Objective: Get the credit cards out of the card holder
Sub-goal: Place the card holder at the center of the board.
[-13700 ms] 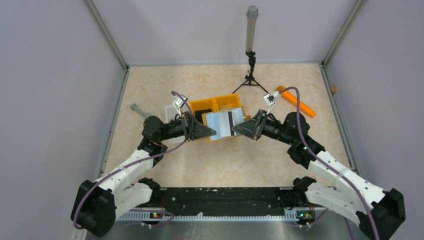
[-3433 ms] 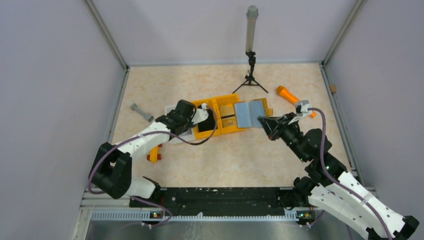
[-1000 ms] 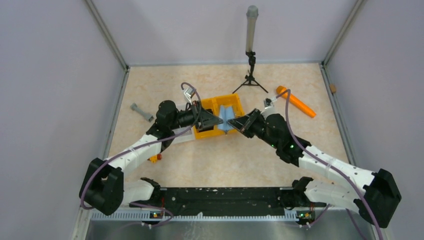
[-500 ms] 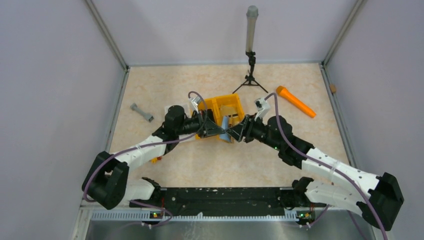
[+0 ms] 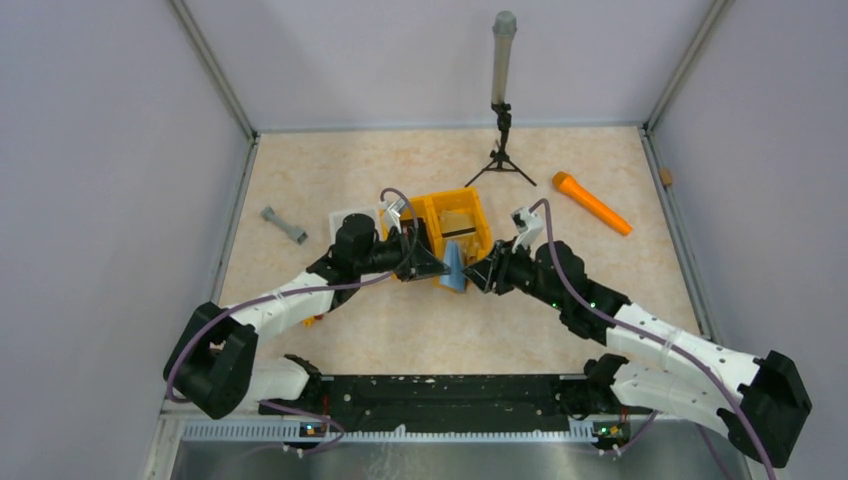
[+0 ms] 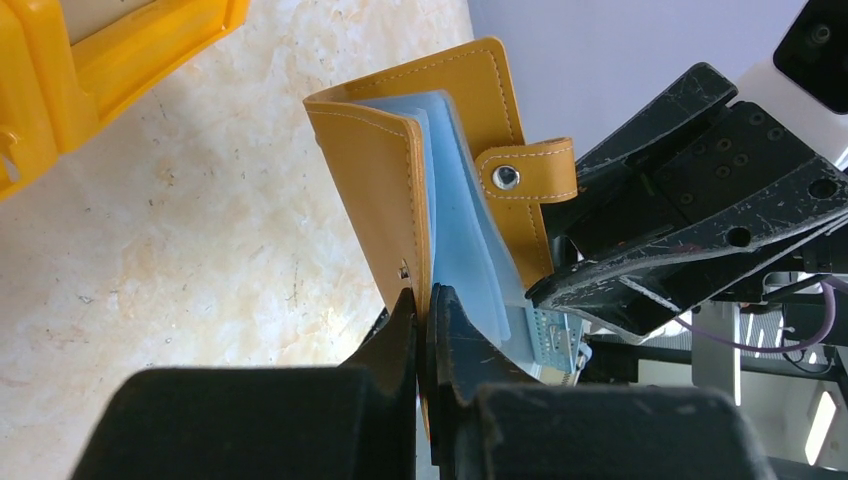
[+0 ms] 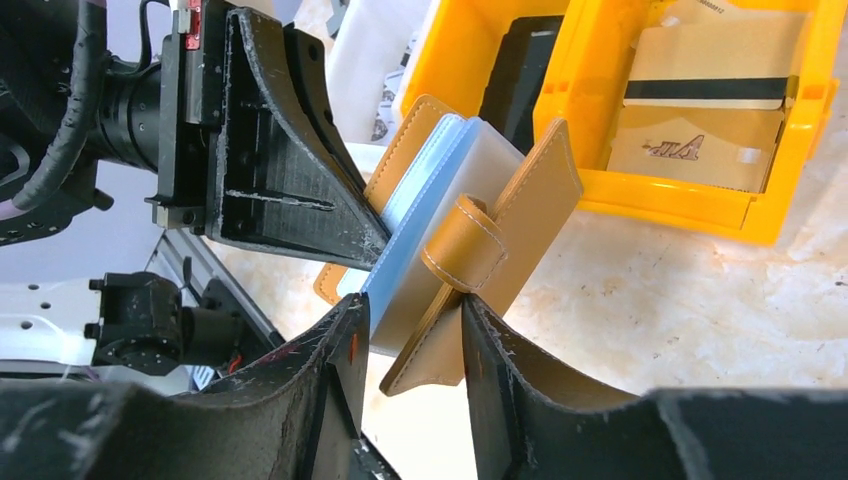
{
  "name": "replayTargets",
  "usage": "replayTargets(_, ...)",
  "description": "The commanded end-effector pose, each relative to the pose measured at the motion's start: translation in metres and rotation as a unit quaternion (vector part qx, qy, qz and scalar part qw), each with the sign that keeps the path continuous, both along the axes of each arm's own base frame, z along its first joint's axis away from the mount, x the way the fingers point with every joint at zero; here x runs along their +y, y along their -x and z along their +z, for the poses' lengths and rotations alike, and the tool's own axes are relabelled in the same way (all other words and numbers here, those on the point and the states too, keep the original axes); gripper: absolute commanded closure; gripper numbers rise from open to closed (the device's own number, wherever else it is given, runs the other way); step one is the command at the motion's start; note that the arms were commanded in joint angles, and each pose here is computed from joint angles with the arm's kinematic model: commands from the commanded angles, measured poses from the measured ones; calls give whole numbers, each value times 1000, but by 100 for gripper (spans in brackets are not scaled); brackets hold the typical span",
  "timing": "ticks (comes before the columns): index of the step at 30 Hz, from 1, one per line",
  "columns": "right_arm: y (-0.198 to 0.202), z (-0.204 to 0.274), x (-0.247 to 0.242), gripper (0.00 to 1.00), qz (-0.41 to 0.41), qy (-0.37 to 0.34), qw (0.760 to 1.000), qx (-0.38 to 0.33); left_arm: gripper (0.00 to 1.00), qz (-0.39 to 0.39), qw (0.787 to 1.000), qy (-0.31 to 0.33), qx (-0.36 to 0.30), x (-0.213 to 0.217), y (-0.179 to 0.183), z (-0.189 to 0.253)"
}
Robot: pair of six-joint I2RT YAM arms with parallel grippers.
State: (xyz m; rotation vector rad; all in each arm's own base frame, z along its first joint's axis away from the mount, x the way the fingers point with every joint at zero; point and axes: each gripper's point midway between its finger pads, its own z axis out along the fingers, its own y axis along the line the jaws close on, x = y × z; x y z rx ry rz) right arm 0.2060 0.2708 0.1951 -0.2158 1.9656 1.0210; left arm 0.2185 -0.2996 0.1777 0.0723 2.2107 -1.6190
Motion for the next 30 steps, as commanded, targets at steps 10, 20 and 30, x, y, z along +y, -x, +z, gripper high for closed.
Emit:
replayTargets(10, 3, 30, -2, 81, 19, -9, 997, -71, 100, -12, 999, 17, -34, -7, 0, 16)
replayTargets(20, -6, 4, 1, 76, 14, 50, 998, -31, 100, -17, 998, 25, -50, -11, 3, 28)
replayTargets(30, -17, -25, -7, 71, -22, 92, 995, -10, 100, -30, 997, 29, -60, -21, 8, 22)
